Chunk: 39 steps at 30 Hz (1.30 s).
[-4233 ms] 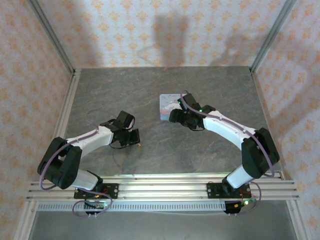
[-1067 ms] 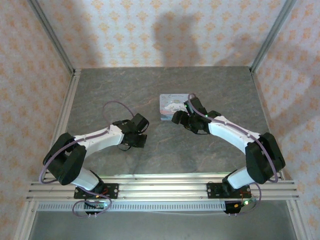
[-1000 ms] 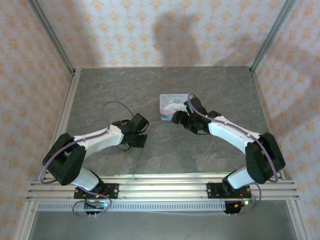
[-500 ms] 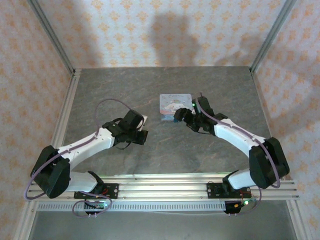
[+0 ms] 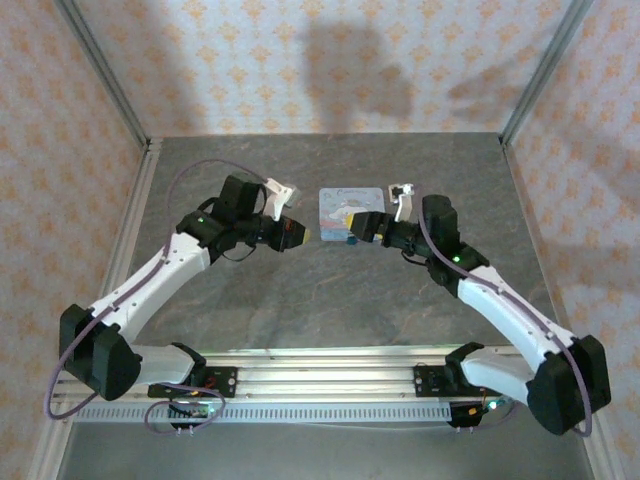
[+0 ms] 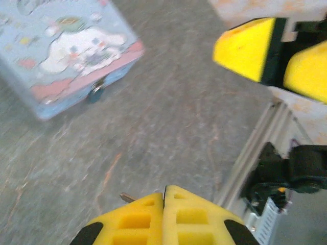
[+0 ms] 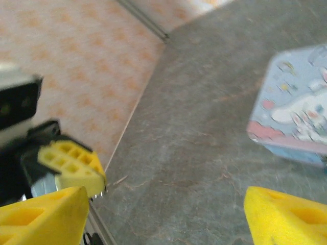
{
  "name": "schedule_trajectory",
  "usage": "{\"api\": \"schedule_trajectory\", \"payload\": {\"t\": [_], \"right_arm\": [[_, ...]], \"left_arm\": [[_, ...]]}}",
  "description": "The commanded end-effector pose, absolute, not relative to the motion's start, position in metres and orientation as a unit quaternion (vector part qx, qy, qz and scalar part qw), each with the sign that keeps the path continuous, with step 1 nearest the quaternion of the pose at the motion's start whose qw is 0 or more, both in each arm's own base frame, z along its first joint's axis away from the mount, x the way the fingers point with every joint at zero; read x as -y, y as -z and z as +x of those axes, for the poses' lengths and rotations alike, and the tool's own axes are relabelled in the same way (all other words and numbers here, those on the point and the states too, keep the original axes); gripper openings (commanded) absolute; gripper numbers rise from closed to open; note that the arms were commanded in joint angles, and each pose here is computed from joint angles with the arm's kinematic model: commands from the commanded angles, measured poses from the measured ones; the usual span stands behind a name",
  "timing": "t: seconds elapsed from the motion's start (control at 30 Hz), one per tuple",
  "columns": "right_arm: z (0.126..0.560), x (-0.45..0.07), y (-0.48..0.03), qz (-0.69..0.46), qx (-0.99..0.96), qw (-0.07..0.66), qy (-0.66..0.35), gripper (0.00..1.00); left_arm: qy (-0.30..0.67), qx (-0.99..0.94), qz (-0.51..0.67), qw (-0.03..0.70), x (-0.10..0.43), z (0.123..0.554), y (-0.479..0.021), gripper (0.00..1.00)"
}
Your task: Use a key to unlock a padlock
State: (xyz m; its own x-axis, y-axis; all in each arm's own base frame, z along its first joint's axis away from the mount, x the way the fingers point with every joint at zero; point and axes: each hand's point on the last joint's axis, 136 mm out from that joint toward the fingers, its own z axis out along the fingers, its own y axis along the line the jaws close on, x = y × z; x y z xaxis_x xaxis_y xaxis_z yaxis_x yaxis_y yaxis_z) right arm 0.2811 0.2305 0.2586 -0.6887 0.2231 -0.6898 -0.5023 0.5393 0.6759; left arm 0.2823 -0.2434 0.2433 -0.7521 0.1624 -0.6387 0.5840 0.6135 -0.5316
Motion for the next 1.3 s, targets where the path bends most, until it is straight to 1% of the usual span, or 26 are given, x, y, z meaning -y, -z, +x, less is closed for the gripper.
{"api": "schedule_trajectory", "payload": {"t": [0.0, 0.1, 0.27, 0.43, 0.8, 1.07, 1.27], "right_arm": [[0.258, -0.234, -0.283, -0.219, -0.727, 0.458, -0.463, 0.84], [0.249, -0.235, -0.285, -0.269, -0.711, 0.477, -0.442, 0.87], [0.237, -0.25, -0.266, -0.375, -0.711, 0.467, -0.368, 0.87], [0.224, -0.27, -0.27, -0.438, -0.666, 0.475, -0.372, 0.85], [0.205, -0.303, -0.274, -0.541, -0.601, 0.463, -0.363, 0.71], [0.199, -0.32, -0.277, -0.574, -0.573, 0.462, -0.36, 0.67], [0.194, -0.323, -0.282, -0.582, -0.56, 0.465, -0.363, 0.6]], "left_arm": [[0.432, -0.813, 0.294, 0.256, 0.255, 0.258, -0.27, 0.0], [0.454, -0.791, 0.325, 0.25, 0.259, 0.248, -0.282, 0.0], [0.479, -0.766, 0.353, 0.244, 0.265, 0.239, -0.295, 0.0], [0.486, -0.754, 0.376, 0.234, 0.264, 0.229, -0.301, 0.0], [0.499, -0.739, 0.394, 0.221, 0.264, 0.217, -0.304, 0.0], [0.502, -0.736, 0.398, 0.219, 0.263, 0.213, -0.306, 0.0], [0.501, -0.737, 0.4, 0.214, 0.262, 0.211, -0.305, 0.0]]}}
